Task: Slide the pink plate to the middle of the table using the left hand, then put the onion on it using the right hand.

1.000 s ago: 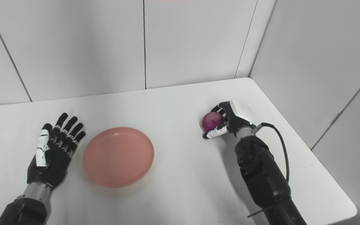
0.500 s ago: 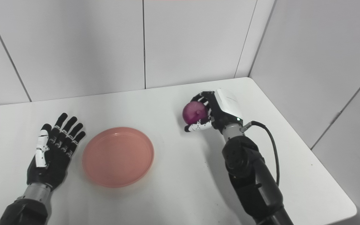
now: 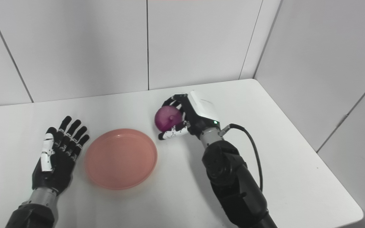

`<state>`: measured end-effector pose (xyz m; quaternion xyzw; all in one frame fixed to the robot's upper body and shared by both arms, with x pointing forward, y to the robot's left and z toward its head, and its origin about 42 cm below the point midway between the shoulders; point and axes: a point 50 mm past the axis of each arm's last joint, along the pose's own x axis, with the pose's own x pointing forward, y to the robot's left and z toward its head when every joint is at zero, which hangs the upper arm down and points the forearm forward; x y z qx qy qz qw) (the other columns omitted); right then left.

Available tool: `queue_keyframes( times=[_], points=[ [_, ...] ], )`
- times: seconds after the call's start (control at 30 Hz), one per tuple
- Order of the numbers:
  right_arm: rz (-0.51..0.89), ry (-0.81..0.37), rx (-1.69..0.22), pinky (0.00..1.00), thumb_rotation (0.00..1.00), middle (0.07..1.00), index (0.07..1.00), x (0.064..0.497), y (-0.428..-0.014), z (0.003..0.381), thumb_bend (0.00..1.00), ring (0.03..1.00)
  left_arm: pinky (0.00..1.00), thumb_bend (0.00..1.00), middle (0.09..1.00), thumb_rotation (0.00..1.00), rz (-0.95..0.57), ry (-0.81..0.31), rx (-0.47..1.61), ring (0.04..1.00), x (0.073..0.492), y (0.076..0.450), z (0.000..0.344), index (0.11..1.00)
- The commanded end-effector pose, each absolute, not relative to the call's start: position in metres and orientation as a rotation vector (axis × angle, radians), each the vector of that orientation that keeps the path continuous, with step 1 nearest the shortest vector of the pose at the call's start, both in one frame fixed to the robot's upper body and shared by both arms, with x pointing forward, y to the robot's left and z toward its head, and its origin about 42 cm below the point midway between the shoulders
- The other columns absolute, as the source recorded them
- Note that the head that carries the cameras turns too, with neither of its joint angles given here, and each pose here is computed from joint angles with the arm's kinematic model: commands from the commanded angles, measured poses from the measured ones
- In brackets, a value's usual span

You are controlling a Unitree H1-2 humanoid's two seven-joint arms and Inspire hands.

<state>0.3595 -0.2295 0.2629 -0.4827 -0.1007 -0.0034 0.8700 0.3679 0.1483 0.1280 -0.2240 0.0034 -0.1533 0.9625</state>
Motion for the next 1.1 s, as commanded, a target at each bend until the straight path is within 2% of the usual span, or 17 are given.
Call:
queue_keyframes(
  times=[0.0,0.13,0.27,0.4,0.83,0.93,1.07],
  points=[
    [0.003,-0.337,-0.998,0.30,0.13,0.473,0.487,0.364,-0.214,0.284,0.52,0.375,0.93,0.46,0.954,1.00,-0.286,0.120,-0.452,0.940,0.357,0.143,0.107,0.948],
    [0.053,-0.344,-0.982,0.28,0.13,0.465,0.487,0.366,-0.192,0.279,0.52,0.361,0.95,0.45,0.963,1.00,-0.289,0.111,-0.454,0.952,0.354,0.134,0.110,0.956],
    [0.090,-0.331,-0.983,0.30,0.13,0.484,0.487,0.367,-0.178,0.271,0.52,0.388,0.95,0.45,0.961,1.00,-0.281,0.115,-0.454,0.950,0.352,0.126,0.114,0.956],
    [0.121,-0.320,-0.984,0.26,0.13,0.465,0.487,0.368,-0.170,0.262,0.52,0.351,0.95,0.45,0.968,1.00,-0.280,0.117,-0.448,0.958,0.351,0.119,0.119,0.962],
    [0.166,-0.283,-1.012,0.25,0.13,0.472,0.487,0.375,-0.159,0.231,0.52,0.350,0.95,0.46,0.969,1.00,-0.272,0.114,-0.425,0.963,0.349,0.107,0.126,0.961],
    [0.183,-0.273,-1.011,0.20,0.13,0.425,0.487,0.376,-0.159,0.223,0.52,0.292,0.95,0.46,0.972,1.00,-0.272,0.114,-0.426,0.965,0.349,0.104,0.127,0.965],
    [0.201,-0.270,-1.035,0.20,0.13,0.428,0.488,0.374,-0.160,0.217,0.52,0.296,0.96,0.45,0.974,1.00,-0.276,0.110,-0.423,0.968,0.349,0.102,0.128,0.967]
  ],
)
